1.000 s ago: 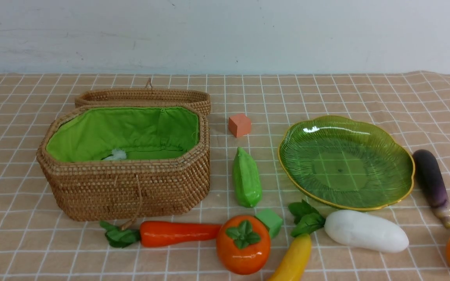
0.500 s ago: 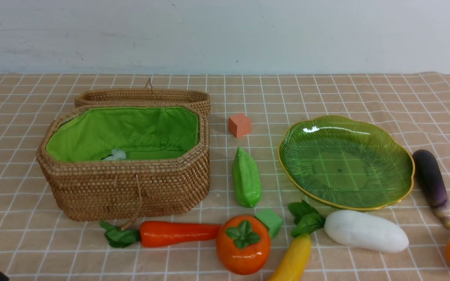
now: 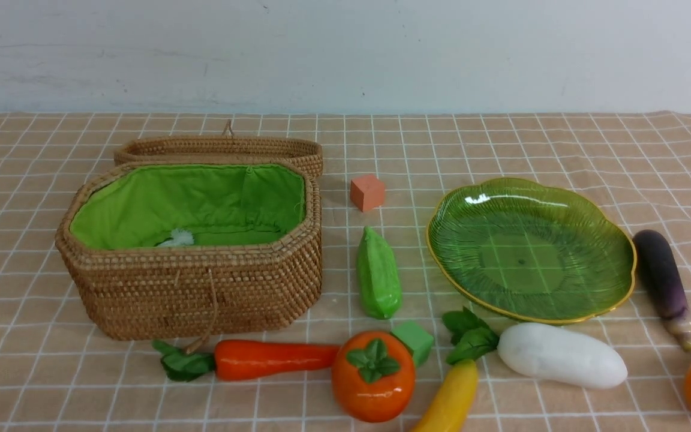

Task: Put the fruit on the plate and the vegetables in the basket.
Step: Use the left arm to grab a carrot and put it into the left basket

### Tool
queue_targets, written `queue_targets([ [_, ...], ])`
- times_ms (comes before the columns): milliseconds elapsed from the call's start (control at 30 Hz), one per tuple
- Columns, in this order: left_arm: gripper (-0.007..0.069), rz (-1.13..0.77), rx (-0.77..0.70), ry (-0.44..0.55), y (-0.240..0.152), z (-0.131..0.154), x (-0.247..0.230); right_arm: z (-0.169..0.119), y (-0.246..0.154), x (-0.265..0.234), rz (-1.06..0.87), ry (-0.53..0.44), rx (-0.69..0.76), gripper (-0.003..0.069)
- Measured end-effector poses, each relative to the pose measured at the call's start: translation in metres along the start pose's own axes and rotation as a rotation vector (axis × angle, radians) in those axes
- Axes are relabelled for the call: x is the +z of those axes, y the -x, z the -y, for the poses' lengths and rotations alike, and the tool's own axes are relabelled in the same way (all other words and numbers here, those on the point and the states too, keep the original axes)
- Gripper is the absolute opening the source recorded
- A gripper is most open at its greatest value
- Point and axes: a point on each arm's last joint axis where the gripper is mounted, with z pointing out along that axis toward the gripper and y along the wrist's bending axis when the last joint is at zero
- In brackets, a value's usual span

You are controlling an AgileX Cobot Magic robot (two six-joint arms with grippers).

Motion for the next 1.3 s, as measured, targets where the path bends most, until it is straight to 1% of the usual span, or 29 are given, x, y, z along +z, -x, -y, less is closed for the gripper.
queue_targets([
  [33,-0.0013,-0.007,0.023,0.000,0.003,0.003,0.000,0.000,0.000,0.000,0.000,0.000,0.000,0.0242],
  [67,-0.0013,-0.110,0.102,0.038,0.007,0.012,0.004,0.000,0.000,0.000,0.002,-0.002,-0.005,0.0242],
  [133,-0.0013,-0.323,0.213,0.098,0.011,0.022,0.014,0.001,0.001,0.000,0.016,-0.016,-0.047,0.0242],
  [167,-0.0013,-0.412,0.255,0.110,0.013,0.027,0.017,0.002,0.002,0.000,0.025,-0.022,-0.065,0.0242],
  [200,-0.0013,-0.459,0.287,0.108,0.016,0.031,0.019,0.002,0.002,0.001,0.038,-0.021,-0.063,0.0242],
  [233,-0.0013,-0.545,0.312,0.119,0.015,0.033,0.023,0.002,0.003,0.001,0.053,-0.015,-0.039,0.0242],
  [300,-0.0013,-0.652,0.355,0.113,0.018,0.039,0.029,-0.001,0.007,0.001,0.101,0.021,0.110,0.0242],
  [400,-0.0013,-0.740,0.368,0.078,0.021,0.046,0.038,-0.004,0.017,-0.001,0.204,0.092,0.363,0.0242],
  [433,-0.0013,-0.743,0.364,0.078,0.020,0.046,0.038,-0.004,0.018,-0.001,0.210,0.095,0.374,0.0242],
  [533,-0.0013,-0.823,0.442,-0.013,0.017,0.051,0.043,-0.005,0.025,-0.003,0.282,0.143,0.530,0.0236],
  [567,-0.0013,-0.844,0.467,-0.040,0.016,0.052,0.045,-0.006,0.027,-0.004,0.275,0.155,0.575,0.0229],
  [633,-0.0013,-0.904,0.525,-0.092,0.012,0.056,0.049,-0.011,0.037,-0.011,0.219,0.189,0.606,0.0206],
  [700,-0.0013,-0.947,0.557,-0.118,0.009,0.058,0.052,-0.016,0.046,-0.017,0.167,0.216,0.573,0.0192],
  [733,-0.0013,-0.994,0.599,-0.133,0.007,0.061,0.057,-0.023,0.066,-0.029,0.135,0.263,0.502,0.0172],
  [767,-0.0013,-1.031,0.625,-0.138,0.005,0.063,0.061,-0.028,0.077,-0.036,0.095,0.290,0.428,0.0161],
  [800,-0.0013,-1.086,0.686,-0.151,0.001,0.067,0.068,-0.036,0.100,-0.048,0.037,0.349,0.310,0.0145],
  [833,-0.0013,-1.082,0.693,-0.149,0.002,0.067,0.068,-0.037,0.103,-0.051,0.034,0.361,0.306,0.0145],
  [867,-0.0013,-1.130,0.771,-0.157,-0.001,0.072,0.079,-0.045,0.128,-0.065,-0.011,0.434,0.171,0.0128],
  [900,-0.0013,-1.145,0.783,-0.162,-0.003,0.073,0.081,-0.046,0.130,-0.065,-0.035,0.440,0.141,0.0128],
  [967,-0.0013,-1.206,0.954,-0.182,-0.013,0.085,0.105,-0.056,0.164,-0.086,-0.122,0.563,-0.051,0.0122],
  [1067,-0.0013,-1.225,1.094,-0.208,-0.022,0.095,0.125,-0.060,0.178,-0.096,-0.192,0.630,-0.155,0.0122],
  [1100,-0.0013,-1.226,1.120,-0.216,-0.024,0.096,0.129,-0.061,0.180,-0.098,-0.193,0.642,-0.162,0.0122],
  [1133,-0.0013,-1.223,1.198,-0.242,-0.032,0.102,0.142,-0.061,0.186,-0.103,-0.216,0.679,-0.203,0.0122],
  [1200,-0.0011,-1.208,1.301,-0.290,-0.048,0.110,0.165,-0.061,0.190,-0.108,-0.215,0.716,-0.223,0.0122],
  [1300,0.0020,-1.198,1.382,-0.341,-0.061,0.112,0.183,-0.061,0.191,-0.109,-0.217,0.727,-0.232,0.0122],
])
